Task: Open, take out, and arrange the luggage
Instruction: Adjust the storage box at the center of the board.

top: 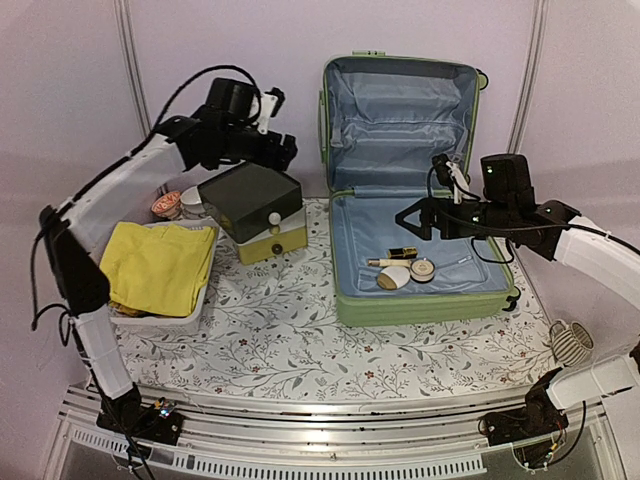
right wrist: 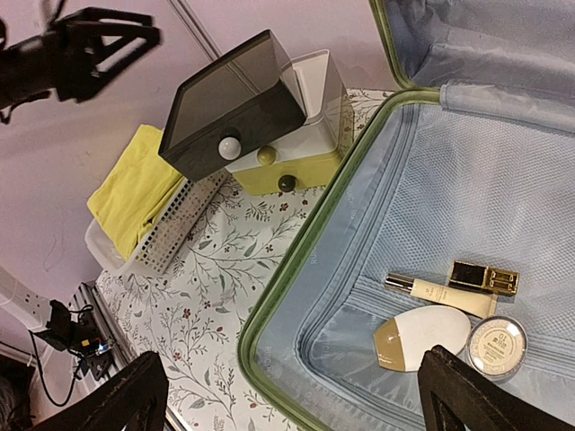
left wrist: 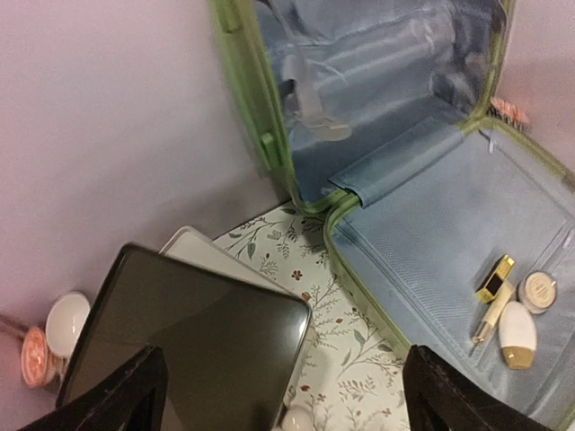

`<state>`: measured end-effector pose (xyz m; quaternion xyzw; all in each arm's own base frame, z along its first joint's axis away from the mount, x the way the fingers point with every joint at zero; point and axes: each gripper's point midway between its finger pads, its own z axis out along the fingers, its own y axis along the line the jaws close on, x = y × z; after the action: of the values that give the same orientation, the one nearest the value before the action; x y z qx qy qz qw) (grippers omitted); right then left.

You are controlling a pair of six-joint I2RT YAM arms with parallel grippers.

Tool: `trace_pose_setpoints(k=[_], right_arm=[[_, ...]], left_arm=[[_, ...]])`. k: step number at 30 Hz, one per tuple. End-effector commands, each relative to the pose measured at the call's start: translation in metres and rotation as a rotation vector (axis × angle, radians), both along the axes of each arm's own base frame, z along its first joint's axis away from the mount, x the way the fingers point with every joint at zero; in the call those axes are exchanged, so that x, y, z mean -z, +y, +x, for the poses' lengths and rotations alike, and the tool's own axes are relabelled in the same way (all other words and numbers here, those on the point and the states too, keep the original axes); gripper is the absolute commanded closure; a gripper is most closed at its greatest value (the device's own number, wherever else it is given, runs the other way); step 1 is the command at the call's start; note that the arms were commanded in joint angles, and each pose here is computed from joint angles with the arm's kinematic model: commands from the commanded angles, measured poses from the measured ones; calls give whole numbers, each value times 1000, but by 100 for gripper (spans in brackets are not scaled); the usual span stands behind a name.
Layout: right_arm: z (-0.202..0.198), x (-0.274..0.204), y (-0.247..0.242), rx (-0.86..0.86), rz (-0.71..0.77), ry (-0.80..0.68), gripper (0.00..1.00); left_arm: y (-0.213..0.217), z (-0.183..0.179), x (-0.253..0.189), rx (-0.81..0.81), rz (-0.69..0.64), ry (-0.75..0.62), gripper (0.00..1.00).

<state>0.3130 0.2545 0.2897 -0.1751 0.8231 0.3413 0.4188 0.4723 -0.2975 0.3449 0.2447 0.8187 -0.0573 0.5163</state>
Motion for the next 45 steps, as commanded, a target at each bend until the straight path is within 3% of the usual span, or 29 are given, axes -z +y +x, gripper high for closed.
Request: trace_pose_setpoints(k=[1, 4, 6, 10, 17, 28, 38, 45], right_arm=[[-2, -3, -3, 3, 20, -13, 1], [-2, -3, -1, -8, 29, -11, 1], [-2, -3, 0, -12, 31, -9, 1], [-3, -5, -1, -13, 39, -15, 1], [-7, -6, -1, -18, 47, -15, 1], [-8, -10, -4, -9, 48, -21, 1], [-7, -10, -6, 1, 37, -24, 1], [-6, -10, -7, 6, 27, -26, 1]], left_arm=[[63, -37, -13, -352, -280, 86, 11], [78, -62, -2, -412, -435, 157, 10], [87, -78, 14, -461, -522, 221, 3], [91, -103, 41, -460, -692, 306, 2], [119, -118, 85, -565, -691, 349, 2], [137, -76, 105, -459, -672, 317, 22], [141, -32, 109, -492, -726, 308, 27], [149, -7, 107, -564, -780, 285, 52]])
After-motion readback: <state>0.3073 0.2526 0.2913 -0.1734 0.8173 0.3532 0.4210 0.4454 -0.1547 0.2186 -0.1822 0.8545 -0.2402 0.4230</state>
